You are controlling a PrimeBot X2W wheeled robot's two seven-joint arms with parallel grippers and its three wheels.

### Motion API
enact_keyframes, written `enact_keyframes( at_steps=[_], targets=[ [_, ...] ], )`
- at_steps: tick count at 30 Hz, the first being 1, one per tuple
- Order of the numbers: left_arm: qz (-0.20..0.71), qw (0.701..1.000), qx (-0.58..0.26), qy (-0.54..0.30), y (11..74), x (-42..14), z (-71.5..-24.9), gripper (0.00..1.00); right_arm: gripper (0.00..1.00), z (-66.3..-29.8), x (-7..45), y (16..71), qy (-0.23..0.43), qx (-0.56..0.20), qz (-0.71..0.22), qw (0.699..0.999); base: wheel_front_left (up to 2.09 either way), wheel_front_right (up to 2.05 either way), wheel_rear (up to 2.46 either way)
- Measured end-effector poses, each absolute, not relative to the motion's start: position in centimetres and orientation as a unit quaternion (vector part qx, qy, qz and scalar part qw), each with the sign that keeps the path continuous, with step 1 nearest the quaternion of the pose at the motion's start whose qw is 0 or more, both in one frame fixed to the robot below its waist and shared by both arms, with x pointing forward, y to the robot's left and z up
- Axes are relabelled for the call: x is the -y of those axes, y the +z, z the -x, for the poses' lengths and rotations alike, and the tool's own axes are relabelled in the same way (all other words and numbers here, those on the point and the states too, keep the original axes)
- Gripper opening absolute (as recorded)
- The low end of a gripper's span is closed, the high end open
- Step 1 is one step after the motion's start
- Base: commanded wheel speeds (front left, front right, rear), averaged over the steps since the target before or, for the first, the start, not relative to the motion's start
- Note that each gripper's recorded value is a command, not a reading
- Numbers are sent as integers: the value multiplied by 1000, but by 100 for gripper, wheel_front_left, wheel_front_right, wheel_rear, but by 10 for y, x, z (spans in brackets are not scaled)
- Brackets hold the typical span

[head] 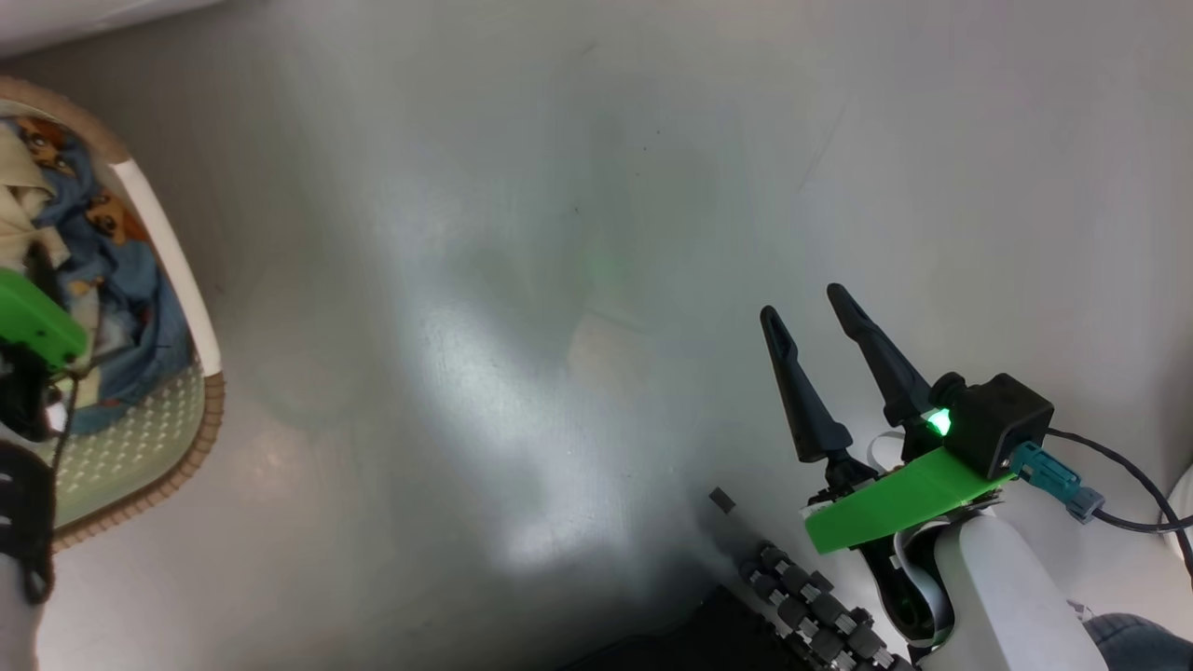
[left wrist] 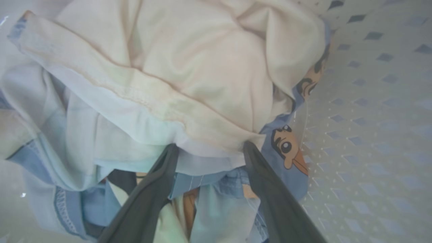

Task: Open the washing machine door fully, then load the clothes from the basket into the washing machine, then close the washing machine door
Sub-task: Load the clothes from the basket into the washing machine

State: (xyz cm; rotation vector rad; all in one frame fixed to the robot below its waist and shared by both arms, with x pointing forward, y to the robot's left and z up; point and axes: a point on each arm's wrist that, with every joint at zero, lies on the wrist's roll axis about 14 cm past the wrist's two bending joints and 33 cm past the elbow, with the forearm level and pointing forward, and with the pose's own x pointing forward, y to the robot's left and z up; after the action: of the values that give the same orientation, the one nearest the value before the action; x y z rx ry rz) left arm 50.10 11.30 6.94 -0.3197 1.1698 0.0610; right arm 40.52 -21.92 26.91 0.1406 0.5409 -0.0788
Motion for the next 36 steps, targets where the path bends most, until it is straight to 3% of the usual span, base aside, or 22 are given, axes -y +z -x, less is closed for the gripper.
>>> enact_keyframes(
  at_steps=[18,19,20,22,23,24,36],
  targets=[
    [125,810,-573,12,43,-104,-507,100,100,-396,235,256,-57,-287,-57,955,0,0,0],
    [123,810,-573,11,43,-104,-507,93,100,-395,237,255,-58,-288,-55,954,0,0,0],
    [123,812,-571,10,43,-103,-509,78,100,-395,239,255,-59,-289,-52,954,0,0,0],
    [123,814,-567,8,44,-102,-510,44,100,-394,242,254,-62,-289,-50,954,0,0,0],
    [120,816,-565,6,44,-101,-510,19,100,-394,242,254,-62,-289,-49,954,0,0,0],
    [117,819,-562,5,44,-102,-511,0,100,-395,243,254,-63,-289,-49,954,0,0,0],
    [138,836,-531,23,65,-101,-500,0,100,-406,246,267,-62,-264,-47,962,0,0,0]
  ],
)
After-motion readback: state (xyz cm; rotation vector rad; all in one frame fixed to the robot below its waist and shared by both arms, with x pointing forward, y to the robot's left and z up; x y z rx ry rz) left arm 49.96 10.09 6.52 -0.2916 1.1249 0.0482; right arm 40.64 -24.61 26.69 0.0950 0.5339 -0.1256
